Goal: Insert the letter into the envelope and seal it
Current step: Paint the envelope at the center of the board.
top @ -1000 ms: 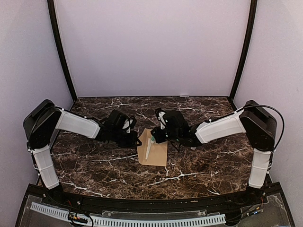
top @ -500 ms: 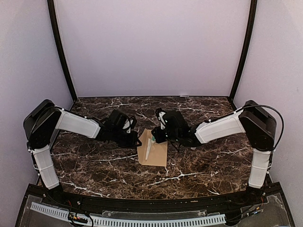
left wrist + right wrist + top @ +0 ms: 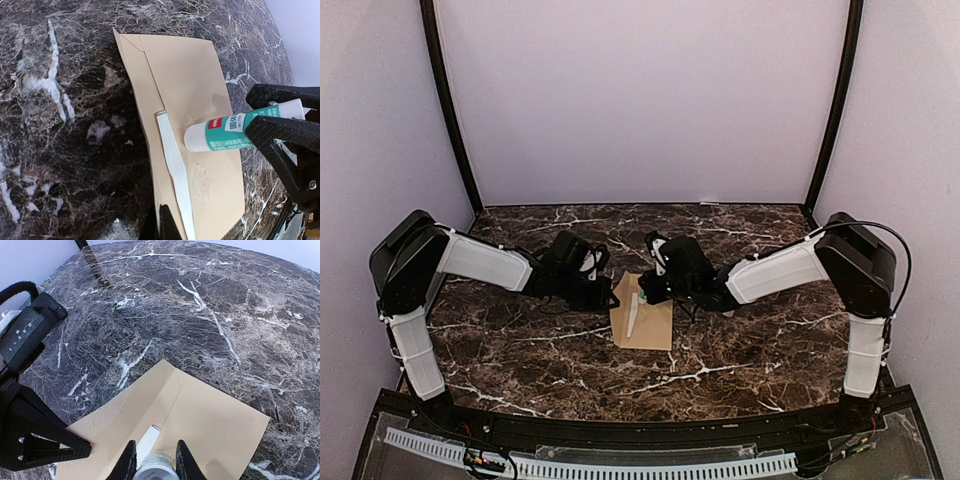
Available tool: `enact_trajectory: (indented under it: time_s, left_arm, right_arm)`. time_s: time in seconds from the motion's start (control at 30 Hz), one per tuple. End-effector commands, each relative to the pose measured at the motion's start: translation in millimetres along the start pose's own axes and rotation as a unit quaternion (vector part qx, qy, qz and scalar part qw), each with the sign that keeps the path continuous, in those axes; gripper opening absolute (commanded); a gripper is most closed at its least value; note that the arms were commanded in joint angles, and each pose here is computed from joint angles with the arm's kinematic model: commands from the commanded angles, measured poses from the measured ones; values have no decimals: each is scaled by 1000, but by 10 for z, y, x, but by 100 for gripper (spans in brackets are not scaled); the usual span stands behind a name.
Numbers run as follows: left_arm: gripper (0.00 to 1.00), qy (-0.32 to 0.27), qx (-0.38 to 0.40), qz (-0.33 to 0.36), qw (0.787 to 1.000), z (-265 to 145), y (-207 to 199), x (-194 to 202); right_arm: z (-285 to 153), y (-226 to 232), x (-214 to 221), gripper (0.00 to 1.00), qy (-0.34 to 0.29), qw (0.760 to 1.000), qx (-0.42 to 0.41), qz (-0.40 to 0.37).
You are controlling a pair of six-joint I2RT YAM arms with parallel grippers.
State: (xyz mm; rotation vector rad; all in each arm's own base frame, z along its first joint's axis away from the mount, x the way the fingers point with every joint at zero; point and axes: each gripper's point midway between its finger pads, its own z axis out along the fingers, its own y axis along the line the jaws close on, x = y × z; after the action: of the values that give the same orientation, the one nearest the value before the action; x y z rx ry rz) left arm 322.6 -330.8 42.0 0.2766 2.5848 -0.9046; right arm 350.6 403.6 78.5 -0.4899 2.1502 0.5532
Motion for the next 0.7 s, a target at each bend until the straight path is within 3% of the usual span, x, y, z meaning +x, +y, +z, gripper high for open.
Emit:
enact_trajectory:
  time_s: [0.0, 0.67]
  left_arm:
    - [0, -5, -2, 10, 1000, -21, -51, -53]
    - [0, -14, -8, 12, 1000, -50, -52, -97]
  right_arm:
    - [-39, -28, 4, 0, 2, 1000, 8, -3]
    - [-196, 175, 233, 0, 30, 999, -8, -12]
